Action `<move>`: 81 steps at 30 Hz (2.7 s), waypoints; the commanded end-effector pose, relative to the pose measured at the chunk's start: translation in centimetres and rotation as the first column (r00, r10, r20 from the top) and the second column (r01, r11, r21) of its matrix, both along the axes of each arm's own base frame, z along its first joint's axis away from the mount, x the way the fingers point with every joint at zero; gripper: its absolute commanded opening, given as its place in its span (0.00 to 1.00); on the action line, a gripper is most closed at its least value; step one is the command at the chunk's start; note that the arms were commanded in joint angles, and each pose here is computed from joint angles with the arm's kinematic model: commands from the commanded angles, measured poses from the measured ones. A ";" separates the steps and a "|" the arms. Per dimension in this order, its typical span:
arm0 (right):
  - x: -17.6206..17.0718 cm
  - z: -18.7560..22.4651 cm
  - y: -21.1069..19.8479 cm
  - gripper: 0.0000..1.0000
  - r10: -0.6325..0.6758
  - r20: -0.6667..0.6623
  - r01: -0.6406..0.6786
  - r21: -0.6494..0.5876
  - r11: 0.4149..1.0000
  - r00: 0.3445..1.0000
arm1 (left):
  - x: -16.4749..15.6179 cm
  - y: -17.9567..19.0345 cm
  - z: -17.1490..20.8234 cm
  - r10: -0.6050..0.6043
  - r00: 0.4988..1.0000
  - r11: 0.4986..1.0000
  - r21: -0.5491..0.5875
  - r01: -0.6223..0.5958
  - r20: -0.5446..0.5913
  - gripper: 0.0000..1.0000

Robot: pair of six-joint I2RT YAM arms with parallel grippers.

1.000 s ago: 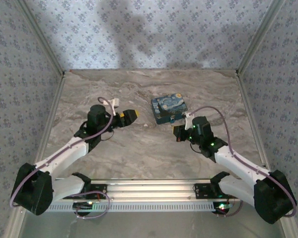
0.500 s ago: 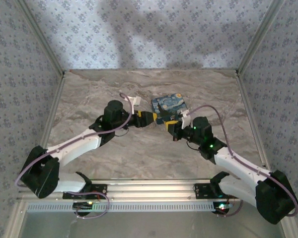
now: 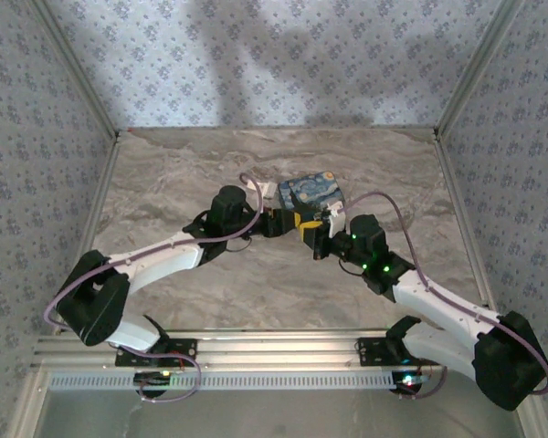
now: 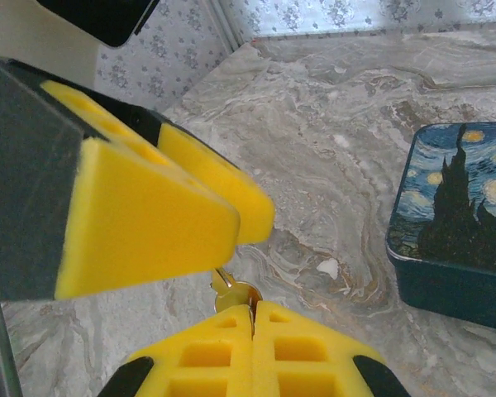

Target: Unlock the padlock with the key

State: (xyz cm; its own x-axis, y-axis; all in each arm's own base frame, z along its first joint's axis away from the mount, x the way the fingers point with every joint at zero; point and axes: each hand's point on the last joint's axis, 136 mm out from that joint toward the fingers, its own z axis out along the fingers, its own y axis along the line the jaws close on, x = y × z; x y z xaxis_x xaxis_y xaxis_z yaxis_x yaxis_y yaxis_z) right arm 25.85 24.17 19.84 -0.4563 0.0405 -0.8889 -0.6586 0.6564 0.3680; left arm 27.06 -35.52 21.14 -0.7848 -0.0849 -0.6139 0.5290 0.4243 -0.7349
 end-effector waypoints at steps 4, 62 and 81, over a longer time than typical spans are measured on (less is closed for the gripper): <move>0.6 1.8 0.0 0.00 -0.027 0.045 0.027 0.004 1.000 0.999 | 0.3 -0.9 1.6 -0.002 0.999 1.000 -0.025 0.003 0.039 0.34; -0.6 5.3 4.5 0.24 0.344 -0.071 -0.318 0.240 0.917 0.936 | -1.9 3.1 5.4 -0.105 0.975 0.994 0.003 0.106 0.194 0.00; -0.8 4.8 3.9 0.00 0.314 -0.080 -0.293 0.206 0.934 0.946 | -2.0 3.0 5.2 -0.126 0.973 0.992 0.026 0.123 0.195 0.05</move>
State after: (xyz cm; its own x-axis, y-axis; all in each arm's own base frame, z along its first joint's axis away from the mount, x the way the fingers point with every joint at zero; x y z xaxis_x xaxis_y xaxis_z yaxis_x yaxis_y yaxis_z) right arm 24.99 28.21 23.27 -0.6071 0.0397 -0.7936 -0.7402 0.3351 0.5830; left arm 25.48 -32.21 25.58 -0.6664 -0.0067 -0.7456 0.6862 0.3855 -0.6169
